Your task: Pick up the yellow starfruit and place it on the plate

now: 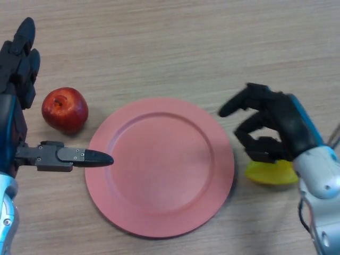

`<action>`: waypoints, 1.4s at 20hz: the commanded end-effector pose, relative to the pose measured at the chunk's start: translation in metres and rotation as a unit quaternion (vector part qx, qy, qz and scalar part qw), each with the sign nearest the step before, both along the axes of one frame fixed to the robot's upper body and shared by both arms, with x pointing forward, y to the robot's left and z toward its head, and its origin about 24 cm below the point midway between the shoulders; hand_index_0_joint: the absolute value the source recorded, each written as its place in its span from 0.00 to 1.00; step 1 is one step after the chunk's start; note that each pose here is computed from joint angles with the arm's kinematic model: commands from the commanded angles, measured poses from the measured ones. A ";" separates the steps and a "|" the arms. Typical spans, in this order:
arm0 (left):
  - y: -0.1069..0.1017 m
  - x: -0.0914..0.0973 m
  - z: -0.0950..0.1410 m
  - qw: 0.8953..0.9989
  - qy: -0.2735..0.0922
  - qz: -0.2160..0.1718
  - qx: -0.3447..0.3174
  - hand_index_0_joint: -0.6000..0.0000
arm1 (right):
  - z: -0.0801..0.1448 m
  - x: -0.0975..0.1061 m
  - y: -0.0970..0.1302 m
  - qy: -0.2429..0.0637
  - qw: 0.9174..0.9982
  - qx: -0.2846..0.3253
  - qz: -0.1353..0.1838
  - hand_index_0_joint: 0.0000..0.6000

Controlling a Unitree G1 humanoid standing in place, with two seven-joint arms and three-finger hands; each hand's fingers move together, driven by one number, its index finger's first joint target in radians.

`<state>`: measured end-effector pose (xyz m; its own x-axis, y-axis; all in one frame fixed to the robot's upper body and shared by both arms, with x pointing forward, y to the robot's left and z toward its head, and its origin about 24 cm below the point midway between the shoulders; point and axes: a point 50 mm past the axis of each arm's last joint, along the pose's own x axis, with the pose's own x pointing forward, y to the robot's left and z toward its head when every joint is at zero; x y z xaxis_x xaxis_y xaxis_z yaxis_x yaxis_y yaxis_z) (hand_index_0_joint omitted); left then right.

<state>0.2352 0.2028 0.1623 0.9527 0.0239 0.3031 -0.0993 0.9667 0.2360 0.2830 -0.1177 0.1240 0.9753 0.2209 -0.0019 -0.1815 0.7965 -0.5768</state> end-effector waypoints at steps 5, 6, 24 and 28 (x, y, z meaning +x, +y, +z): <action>0.009 -0.016 0.034 0.994 -0.111 0.012 -0.004 1.00 | 0.037 -0.006 0.024 -0.094 0.993 0.060 0.047 1.00; 0.010 -0.017 0.035 0.994 -0.111 0.012 -0.006 1.00 | 0.038 -0.010 0.023 -0.088 0.993 0.063 0.051 1.00; -0.001 -0.008 0.031 0.995 -0.093 -0.005 0.024 1.00 | 0.071 -0.040 -0.035 -0.251 0.956 -0.137 0.070 0.00; -0.001 -0.006 0.030 0.995 -0.095 -0.004 0.021 1.00 | 0.053 -0.032 -0.043 -0.260 0.930 -0.246 0.079 0.00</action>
